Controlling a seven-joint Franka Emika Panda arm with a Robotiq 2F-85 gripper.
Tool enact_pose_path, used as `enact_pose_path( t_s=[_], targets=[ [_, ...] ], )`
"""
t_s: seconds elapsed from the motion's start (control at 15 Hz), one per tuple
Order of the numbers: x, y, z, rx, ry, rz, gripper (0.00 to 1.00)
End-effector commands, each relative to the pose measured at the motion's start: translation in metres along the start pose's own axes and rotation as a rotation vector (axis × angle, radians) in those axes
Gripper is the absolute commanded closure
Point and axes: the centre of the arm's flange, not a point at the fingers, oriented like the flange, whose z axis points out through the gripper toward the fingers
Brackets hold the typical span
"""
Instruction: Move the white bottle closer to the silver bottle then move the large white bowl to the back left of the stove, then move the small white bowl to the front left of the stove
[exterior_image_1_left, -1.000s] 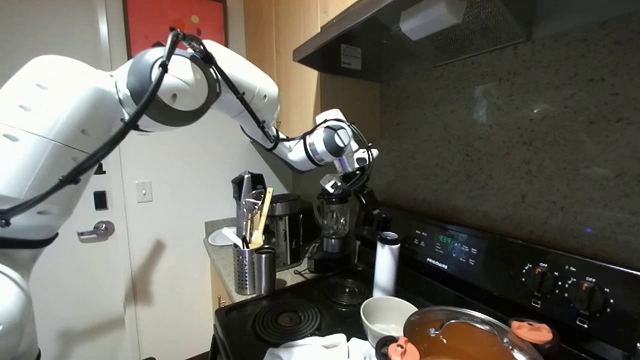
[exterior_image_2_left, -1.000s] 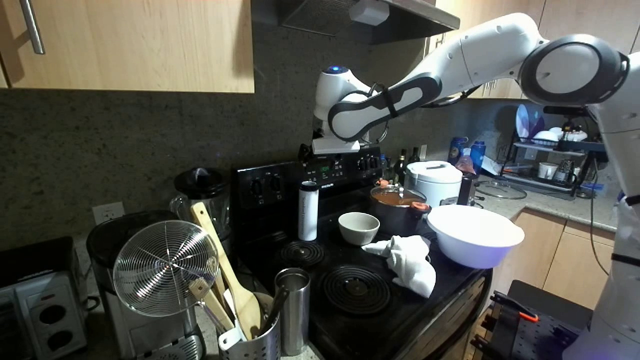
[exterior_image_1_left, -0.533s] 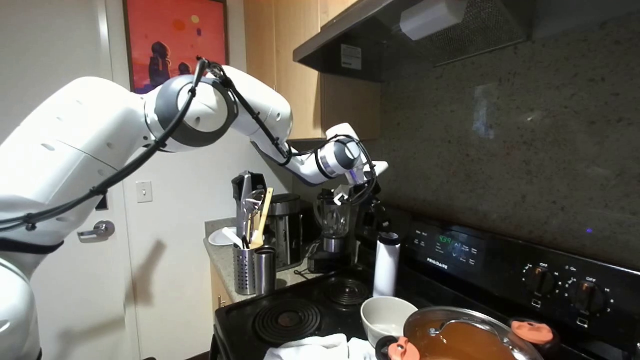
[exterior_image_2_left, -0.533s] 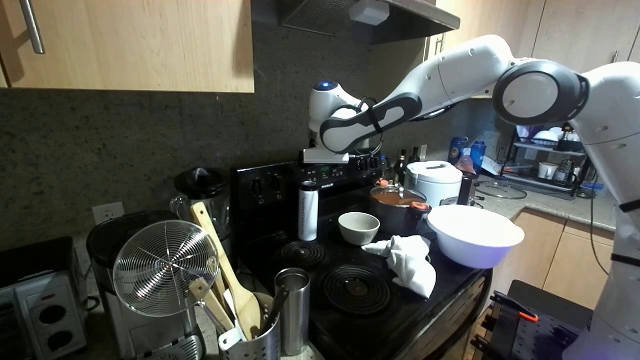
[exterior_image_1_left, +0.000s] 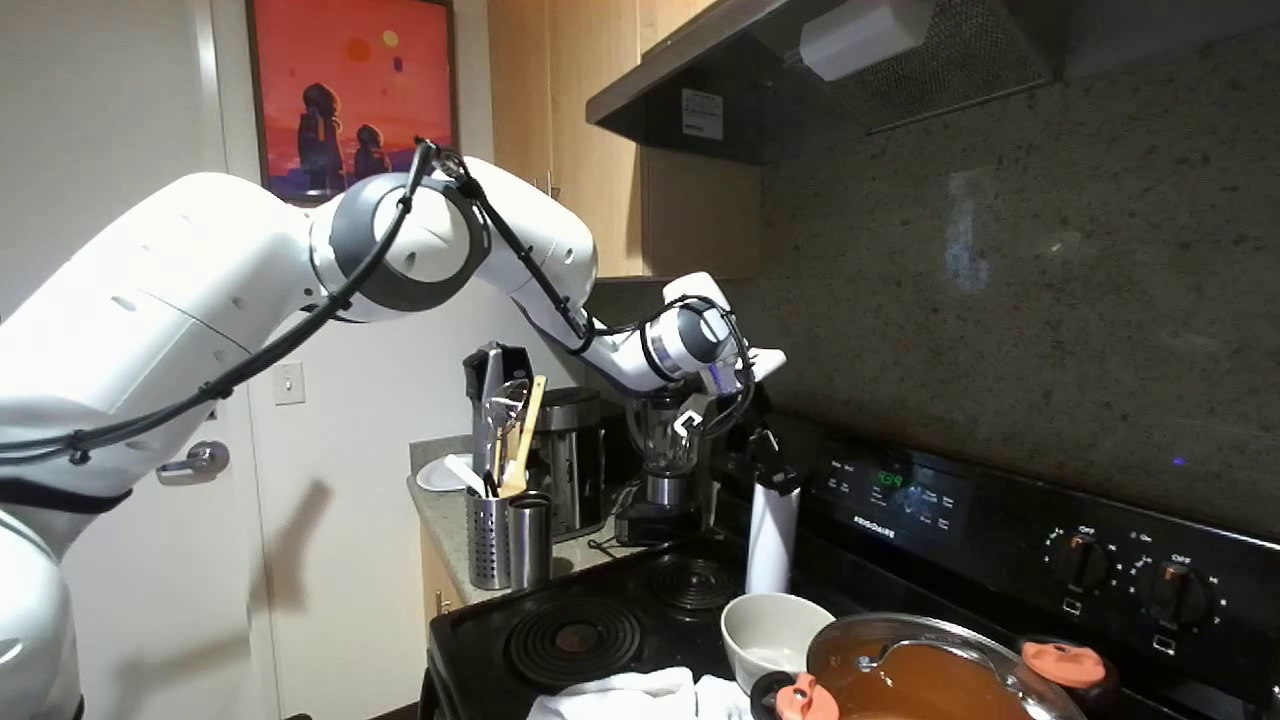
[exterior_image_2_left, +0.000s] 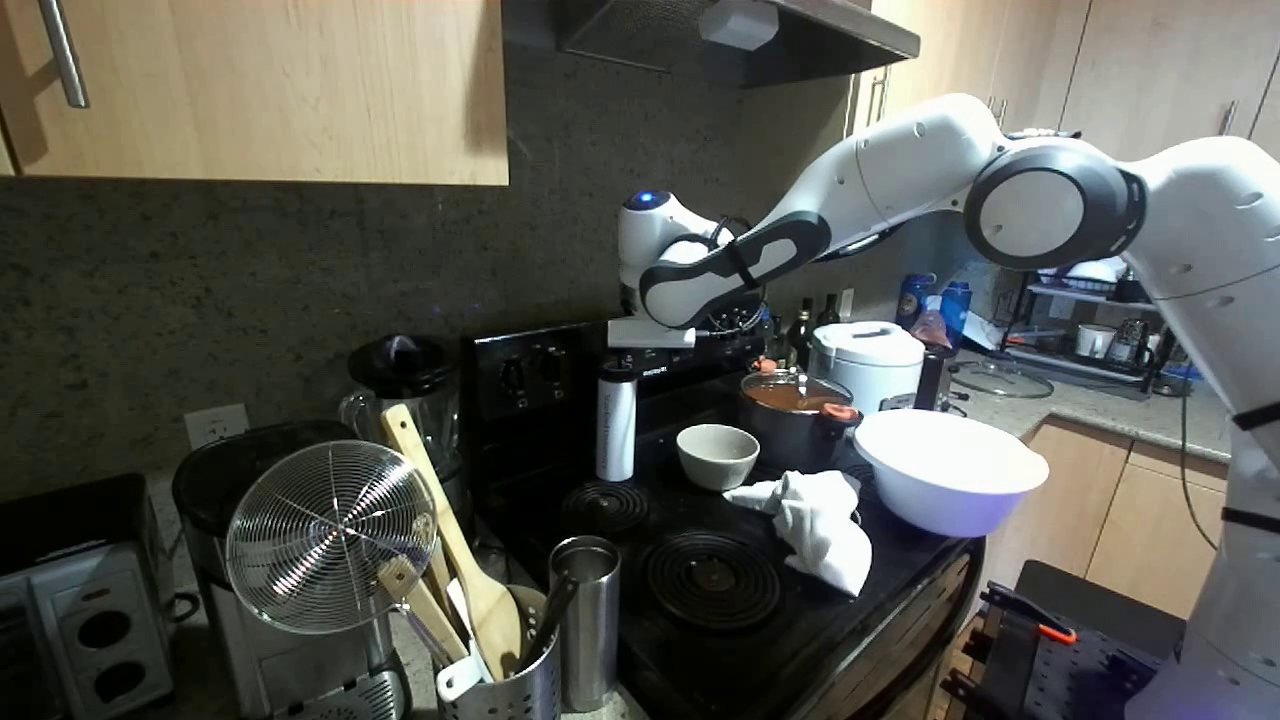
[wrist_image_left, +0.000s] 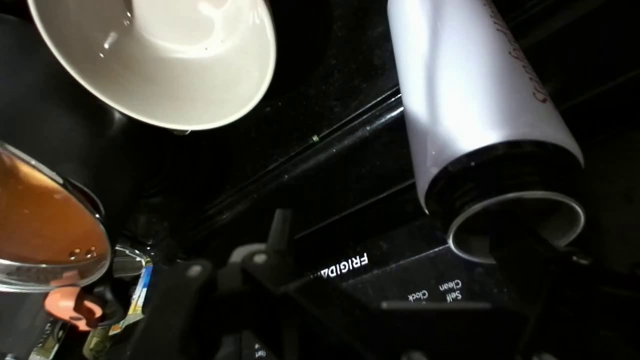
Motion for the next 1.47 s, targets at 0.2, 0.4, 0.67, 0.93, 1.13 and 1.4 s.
enact_pose_path(
  t_s=[0.2,0.4,0.67,0.93,1.13,1.4],
  targets=[
    [-0.014,-0.003,0.008,-0.037,0.019,0.022,0.0],
    [-0.018,-0.004,0.011,-0.043,0.016,0.025,0.28],
    [-0.018,-0.004,0.009,-0.041,0.015,0.029,0.58],
    [-0.021,-0.004,0.005,-0.037,0.015,0.024,0.88],
    [-0.025,-0.002,0.005,-0.044,0.01,0.025,0.97],
    [-0.029,0.001,-0.01,-0.037,0.014,0.023,0.94]
  ],
)
